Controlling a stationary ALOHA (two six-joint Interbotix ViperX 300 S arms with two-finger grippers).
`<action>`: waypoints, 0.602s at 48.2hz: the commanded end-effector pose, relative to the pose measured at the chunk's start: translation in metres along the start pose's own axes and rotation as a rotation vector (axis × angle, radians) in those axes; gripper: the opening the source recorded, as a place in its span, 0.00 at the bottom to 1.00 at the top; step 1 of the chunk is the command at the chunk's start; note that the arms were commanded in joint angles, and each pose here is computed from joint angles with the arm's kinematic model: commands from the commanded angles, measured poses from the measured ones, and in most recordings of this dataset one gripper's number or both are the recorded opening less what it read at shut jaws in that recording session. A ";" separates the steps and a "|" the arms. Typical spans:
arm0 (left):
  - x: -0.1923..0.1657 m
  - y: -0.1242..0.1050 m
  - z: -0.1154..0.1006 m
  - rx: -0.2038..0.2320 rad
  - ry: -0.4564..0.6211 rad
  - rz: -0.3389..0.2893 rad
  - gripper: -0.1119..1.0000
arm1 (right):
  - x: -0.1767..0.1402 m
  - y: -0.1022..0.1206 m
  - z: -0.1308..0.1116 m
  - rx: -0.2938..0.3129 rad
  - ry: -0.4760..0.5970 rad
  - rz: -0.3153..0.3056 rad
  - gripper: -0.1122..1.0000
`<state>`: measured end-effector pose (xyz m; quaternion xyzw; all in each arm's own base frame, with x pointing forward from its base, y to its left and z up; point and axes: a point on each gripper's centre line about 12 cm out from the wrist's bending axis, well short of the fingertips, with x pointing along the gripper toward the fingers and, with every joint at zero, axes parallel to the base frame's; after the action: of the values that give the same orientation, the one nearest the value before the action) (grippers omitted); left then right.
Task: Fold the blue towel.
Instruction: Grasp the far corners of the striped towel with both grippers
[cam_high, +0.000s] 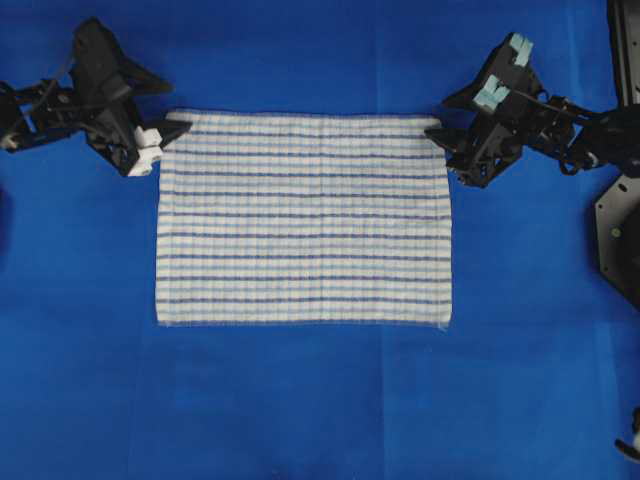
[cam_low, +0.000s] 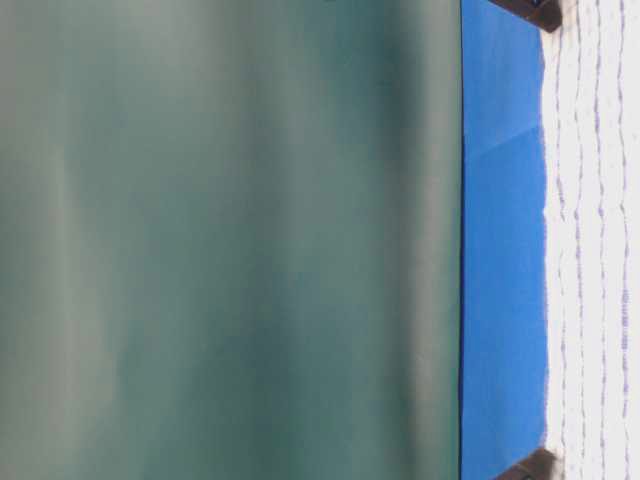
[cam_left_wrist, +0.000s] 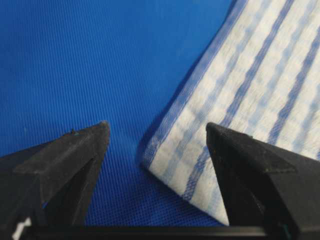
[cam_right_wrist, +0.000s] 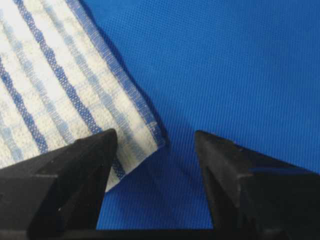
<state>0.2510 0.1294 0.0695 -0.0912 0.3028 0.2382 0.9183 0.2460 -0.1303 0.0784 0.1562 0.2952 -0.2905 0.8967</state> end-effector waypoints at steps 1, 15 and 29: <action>0.002 0.001 0.005 -0.016 -0.020 0.005 0.74 | 0.001 0.001 0.007 0.002 -0.027 0.001 0.73; 0.000 0.000 -0.002 -0.058 0.017 0.001 0.25 | 0.001 0.002 0.006 -0.002 -0.021 0.006 0.36; 0.002 -0.001 0.004 -0.047 0.002 0.000 0.14 | 0.001 0.007 0.007 -0.008 -0.026 0.019 0.14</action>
<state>0.2512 0.1294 0.0660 -0.1177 0.3071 0.2454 0.9119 0.2497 -0.1279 0.0791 0.1528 0.2937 -0.2843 0.8998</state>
